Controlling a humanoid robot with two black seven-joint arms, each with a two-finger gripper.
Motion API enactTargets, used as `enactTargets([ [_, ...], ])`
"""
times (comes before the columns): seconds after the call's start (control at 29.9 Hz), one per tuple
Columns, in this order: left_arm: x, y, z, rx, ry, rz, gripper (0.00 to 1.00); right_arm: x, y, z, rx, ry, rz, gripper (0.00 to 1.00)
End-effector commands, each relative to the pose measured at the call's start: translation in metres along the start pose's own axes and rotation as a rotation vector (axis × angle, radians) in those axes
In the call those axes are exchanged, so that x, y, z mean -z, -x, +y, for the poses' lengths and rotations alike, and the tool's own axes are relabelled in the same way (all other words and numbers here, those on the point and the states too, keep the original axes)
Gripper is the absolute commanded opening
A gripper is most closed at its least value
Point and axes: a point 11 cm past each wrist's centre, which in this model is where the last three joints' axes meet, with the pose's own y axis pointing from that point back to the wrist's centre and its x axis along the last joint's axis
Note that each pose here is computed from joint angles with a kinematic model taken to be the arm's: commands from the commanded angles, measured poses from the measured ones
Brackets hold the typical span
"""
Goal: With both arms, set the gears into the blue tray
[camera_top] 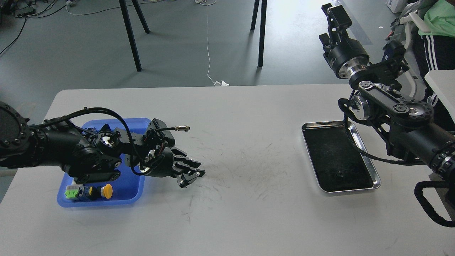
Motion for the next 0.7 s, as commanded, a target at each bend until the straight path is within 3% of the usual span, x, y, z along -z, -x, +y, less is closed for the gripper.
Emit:
enactTargets([
  [0.0,0.0015,0.0009,0.0006,-0.002,-0.004,-0.002,0.3,0.0008,0.0,-0.0003,0.0,-0.002,0.0,0.96],
  [0.4,-0.0053,0.0057,0.0047,0.012,0.017,0.015,0.38,0.0008,-0.0002,-0.0003,-0.001,-0.002,0.001,0.96],
  [0.57,-0.0058,0.0022,0.0024,0.001,0.018,0.01,0.36,0.0026,0.0004,-0.0011,0.001,-0.005,0.0,0.96],
  [0.67,-0.0063,0.0008,0.0012,-0.013,0.018,0.006,0.3,0.0026,0.0002,-0.0011,0.0,-0.005,0.001,0.96],
])
